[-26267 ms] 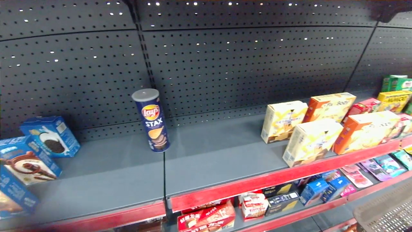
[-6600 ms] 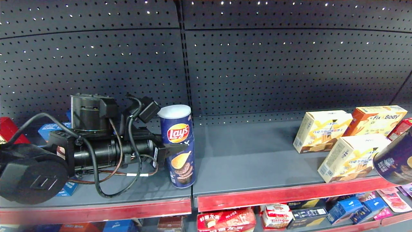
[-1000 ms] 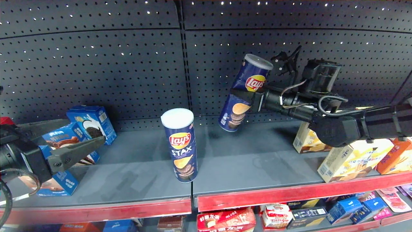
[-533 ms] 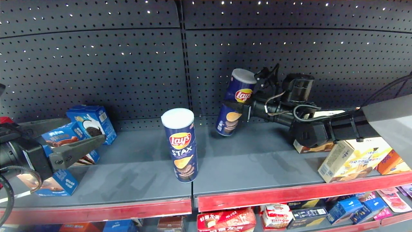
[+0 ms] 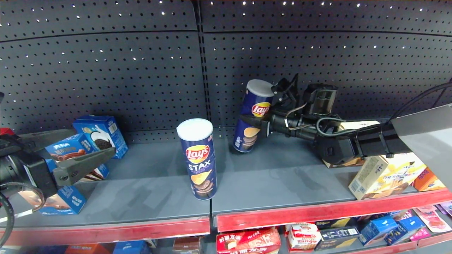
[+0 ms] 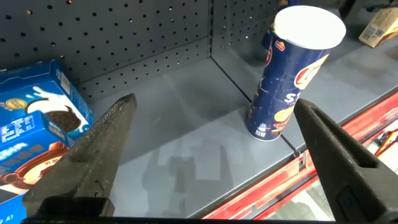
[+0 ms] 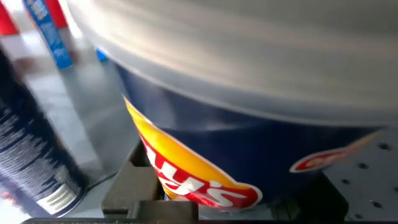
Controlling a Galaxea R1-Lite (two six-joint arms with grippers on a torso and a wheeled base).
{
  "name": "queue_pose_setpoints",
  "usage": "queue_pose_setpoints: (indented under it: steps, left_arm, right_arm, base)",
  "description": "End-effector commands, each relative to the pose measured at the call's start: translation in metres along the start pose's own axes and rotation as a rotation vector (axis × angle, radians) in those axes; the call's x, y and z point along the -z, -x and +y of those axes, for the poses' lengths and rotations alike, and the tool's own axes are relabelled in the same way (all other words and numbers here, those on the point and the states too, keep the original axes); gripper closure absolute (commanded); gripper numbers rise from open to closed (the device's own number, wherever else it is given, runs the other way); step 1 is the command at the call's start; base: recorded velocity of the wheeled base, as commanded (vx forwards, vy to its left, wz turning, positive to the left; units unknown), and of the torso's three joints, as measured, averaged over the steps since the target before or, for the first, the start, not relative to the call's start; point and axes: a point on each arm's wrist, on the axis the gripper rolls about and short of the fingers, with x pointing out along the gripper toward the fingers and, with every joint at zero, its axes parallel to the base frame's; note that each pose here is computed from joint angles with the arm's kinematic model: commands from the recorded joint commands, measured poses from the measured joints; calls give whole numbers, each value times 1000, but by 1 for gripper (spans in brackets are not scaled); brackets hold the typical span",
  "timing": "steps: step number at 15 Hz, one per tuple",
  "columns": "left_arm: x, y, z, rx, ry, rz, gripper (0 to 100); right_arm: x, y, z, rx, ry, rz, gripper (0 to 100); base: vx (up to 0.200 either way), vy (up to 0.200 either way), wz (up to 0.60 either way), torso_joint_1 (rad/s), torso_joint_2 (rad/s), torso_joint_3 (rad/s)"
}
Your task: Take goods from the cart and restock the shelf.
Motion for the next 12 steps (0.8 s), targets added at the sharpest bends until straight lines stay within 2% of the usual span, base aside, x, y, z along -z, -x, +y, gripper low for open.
queue_pose_setpoints:
  steps: [1,4,7,12]
  left_arm:
    - [0,0,0,0,0,-1,0]
    - [0,1,0,0,-1,-2,0]
    - [1,3,-1,0,-2,-5,0]
    - [0,6,-2,-1,-5,-12,0]
  right_arm:
    - [-6,2,4,-3,16,-2,100]
    - [1,2,20,-29,29,45,100]
    - [6,-4,32,-2,24,67,100]
    - [10,-6,34,-7,18,84,100]
  base:
    - [0,0,0,0,0,0]
    - [0,0,0,0,0,0]
    - [0,0,0,0,0,0]
    - [0,0,0,0,0,0]
